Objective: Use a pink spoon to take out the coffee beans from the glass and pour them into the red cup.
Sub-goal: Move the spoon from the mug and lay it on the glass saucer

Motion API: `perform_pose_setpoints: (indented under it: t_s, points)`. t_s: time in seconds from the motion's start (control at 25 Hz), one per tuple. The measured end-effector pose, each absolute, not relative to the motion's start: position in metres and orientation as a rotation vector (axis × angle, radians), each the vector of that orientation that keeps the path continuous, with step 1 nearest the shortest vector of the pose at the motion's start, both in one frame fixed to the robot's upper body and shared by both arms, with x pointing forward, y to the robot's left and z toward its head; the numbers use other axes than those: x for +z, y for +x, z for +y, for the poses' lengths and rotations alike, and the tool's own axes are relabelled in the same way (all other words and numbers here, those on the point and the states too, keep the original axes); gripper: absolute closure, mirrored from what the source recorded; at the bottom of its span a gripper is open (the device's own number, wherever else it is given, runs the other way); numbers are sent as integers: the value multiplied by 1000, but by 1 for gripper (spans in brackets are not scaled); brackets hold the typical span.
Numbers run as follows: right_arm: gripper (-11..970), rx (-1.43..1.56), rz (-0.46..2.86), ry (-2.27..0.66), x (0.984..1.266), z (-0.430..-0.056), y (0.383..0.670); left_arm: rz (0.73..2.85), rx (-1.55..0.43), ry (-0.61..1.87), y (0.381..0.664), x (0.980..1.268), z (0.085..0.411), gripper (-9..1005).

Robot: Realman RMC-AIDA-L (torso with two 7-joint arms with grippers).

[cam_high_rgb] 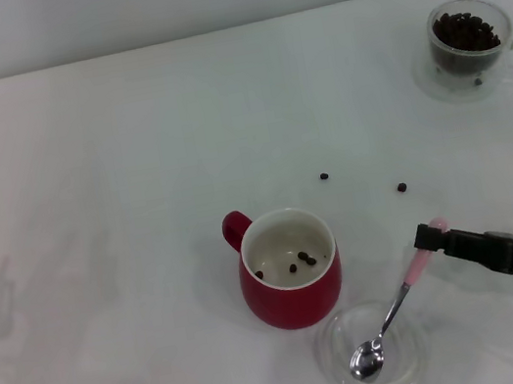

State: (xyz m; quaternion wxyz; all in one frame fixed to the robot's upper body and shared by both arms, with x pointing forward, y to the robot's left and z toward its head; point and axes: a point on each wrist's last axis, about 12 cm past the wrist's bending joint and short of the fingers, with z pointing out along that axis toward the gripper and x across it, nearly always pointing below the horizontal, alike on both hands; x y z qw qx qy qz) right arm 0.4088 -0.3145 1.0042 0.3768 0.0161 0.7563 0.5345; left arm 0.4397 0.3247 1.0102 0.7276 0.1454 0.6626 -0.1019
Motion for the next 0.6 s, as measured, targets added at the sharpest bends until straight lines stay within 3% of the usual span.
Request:
perform_pose_setpoints:
  t_s: [0.6]
  points:
    - [716, 1361, 1978, 19, 1001, -310, 416, 1456, -227, 321, 440, 1011, 324, 599]
